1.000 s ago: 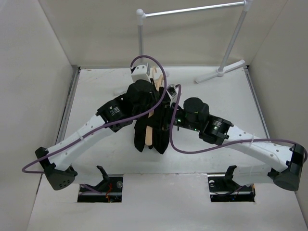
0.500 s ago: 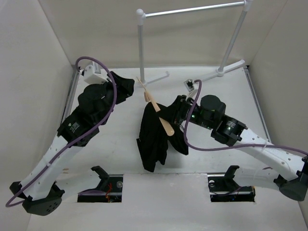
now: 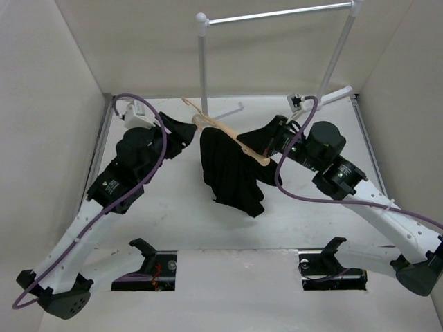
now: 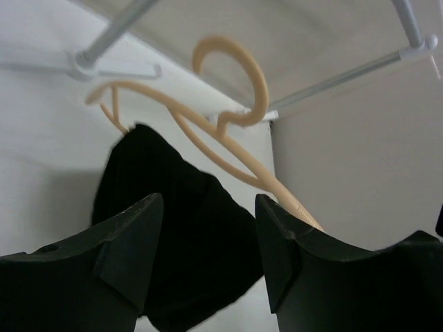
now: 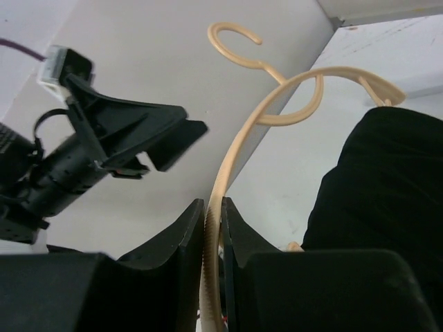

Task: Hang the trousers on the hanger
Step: Place the hanger at the clothesline.

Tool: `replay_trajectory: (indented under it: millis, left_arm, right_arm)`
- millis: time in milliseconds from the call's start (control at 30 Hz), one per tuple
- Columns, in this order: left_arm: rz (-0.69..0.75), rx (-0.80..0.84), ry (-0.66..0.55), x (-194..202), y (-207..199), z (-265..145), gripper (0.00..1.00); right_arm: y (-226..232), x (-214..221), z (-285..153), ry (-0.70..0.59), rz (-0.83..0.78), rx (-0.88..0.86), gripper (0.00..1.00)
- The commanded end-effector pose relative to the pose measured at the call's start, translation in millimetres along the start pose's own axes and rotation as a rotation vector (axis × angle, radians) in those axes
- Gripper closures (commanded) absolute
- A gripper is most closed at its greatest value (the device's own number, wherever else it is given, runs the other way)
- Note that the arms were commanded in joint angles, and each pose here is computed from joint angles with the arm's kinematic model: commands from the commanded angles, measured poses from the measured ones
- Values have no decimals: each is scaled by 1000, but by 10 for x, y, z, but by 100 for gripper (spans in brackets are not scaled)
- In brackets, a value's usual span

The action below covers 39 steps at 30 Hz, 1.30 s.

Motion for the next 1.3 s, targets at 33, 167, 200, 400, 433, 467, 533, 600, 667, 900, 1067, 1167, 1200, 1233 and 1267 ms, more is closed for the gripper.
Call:
replay_trajectory:
  millis: [33, 167, 200, 400, 433, 467, 533, 600, 667, 900, 1067, 1167, 1200, 1233, 1267]
  left_arm:
    - [-204, 124, 157, 483, -162, 247, 45]
    - [-284, 177, 121, 573, -245, 455, 40]
    - [-288, 181, 118, 591, -269, 503, 40]
    - [-238, 126, 248, 1017, -362, 775, 39]
    - [-225, 105, 281, 1115, -354, 811, 41]
    - [-214, 89, 311, 1192, -349, 827, 43]
    - [-200, 63, 328, 1266, -329, 857, 50]
    - [-197, 43, 312, 1265, -300, 899, 60]
    - [-199, 32, 292, 1237, -293, 942, 69]
    - [-185, 61, 269, 1245, -438, 926, 92]
    - [-148, 68, 279, 1314, -511, 789, 95]
    - [-104, 80, 275, 1337, -608, 698, 96]
    - [-88, 85, 268, 1328, -643, 672, 96]
    - [-73, 93, 262, 1322, -686, 645, 96]
    - [-59, 99, 256, 1310, -725, 622, 96]
  right_arm:
    - [138, -17, -107, -65, 6, -128, 97]
    - [9, 154, -217, -58, 51, -126, 97]
    - [-23, 185, -243, -58, 58, -121, 97]
    - [-146, 325, -427, -65, 79, -105, 97]
    - [-163, 337, -453, -70, 81, -101, 97]
    - [-191, 358, -478, -73, 82, -94, 97]
    - [-233, 389, -523, -74, 88, -86, 97]
    - [-266, 426, -559, -69, 93, -80, 96]
    - [-317, 495, -600, -56, 99, -69, 96]
    - [-634, 789, -801, -5, 137, 42, 86]
    - [-697, 832, -826, 40, 127, 100, 47]
    - [-600, 775, -693, 78, 99, 94, 33]
    - [-563, 790, -625, 103, 95, 90, 30]
    - [-517, 823, -557, 133, 92, 77, 29]
    - [-478, 855, -489, 156, 92, 69, 29]
Point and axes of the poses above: each gripper's point midway between its finger pads, its own z axis out along the fingers, its own y axis along the line the jaws close on, x = y × z, the point moved 6 cm from there along -z, back along the fingers, and after that the axes turned 6 degrees about z, right-handed, at the moved point
